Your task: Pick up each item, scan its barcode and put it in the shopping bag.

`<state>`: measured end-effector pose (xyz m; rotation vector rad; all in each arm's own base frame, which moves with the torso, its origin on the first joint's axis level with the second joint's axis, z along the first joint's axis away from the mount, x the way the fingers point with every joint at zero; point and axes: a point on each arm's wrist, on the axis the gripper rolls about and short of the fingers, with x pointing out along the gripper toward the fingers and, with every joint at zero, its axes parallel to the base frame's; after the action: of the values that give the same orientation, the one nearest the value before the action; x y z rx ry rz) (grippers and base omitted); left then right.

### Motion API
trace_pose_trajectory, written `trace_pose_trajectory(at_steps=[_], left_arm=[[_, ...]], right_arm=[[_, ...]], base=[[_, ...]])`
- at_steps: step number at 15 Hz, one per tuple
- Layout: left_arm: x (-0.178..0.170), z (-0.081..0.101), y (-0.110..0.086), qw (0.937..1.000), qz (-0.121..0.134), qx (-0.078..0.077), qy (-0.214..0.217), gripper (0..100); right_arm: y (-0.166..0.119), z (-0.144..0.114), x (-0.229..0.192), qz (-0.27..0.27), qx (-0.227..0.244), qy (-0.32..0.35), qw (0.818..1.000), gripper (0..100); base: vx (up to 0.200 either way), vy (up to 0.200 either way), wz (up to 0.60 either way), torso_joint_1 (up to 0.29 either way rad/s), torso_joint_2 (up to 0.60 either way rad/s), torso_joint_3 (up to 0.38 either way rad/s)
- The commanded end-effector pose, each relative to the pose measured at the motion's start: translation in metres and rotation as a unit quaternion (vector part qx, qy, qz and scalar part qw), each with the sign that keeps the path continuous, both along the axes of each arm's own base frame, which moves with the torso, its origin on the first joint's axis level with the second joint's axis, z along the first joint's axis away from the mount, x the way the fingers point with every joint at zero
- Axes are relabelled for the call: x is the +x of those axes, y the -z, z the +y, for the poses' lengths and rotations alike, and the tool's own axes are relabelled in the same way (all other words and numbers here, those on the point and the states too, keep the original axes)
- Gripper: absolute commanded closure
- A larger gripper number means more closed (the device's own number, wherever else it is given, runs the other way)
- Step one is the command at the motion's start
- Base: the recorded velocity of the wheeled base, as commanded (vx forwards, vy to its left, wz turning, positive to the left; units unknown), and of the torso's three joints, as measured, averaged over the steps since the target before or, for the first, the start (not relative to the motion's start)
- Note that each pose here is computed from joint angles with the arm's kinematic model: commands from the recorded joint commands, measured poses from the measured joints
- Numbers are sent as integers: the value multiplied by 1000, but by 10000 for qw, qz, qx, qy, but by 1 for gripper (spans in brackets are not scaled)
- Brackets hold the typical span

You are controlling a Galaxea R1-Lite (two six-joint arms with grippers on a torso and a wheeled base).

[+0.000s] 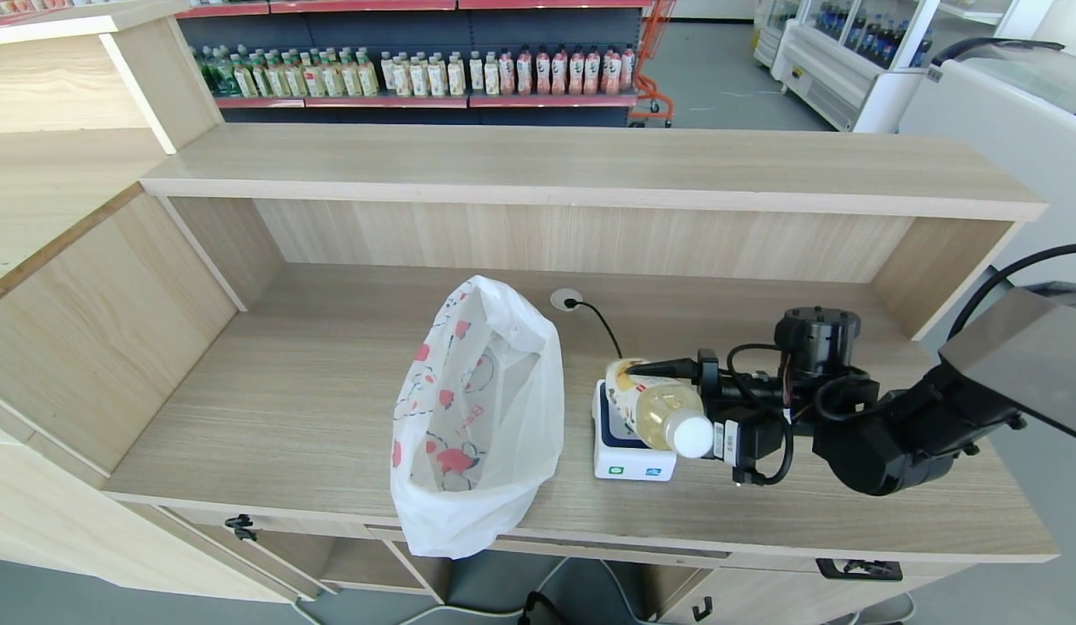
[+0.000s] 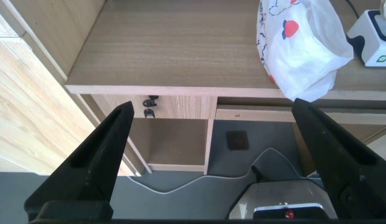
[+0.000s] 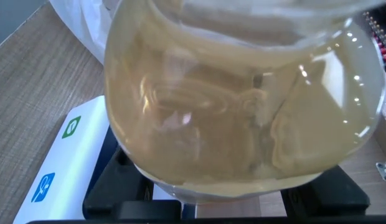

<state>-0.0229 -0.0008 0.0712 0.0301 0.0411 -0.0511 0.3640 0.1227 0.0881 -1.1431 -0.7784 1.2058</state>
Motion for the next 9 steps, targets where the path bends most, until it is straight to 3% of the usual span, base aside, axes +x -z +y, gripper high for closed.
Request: trace_pose_trajectory(at_steps=[1, 9], left_arm=[[0, 0, 0, 10000, -2, -1, 1, 0], [0, 0, 0, 10000, -2, -1, 1, 0]], right_arm=[[0, 1, 0, 10, 0, -13, 10000, 100], [2, 2, -1, 26, -6, -37, 10000, 100]], base=[[0, 0, 0, 0, 0, 0], [0, 0, 0, 0, 0, 0]])
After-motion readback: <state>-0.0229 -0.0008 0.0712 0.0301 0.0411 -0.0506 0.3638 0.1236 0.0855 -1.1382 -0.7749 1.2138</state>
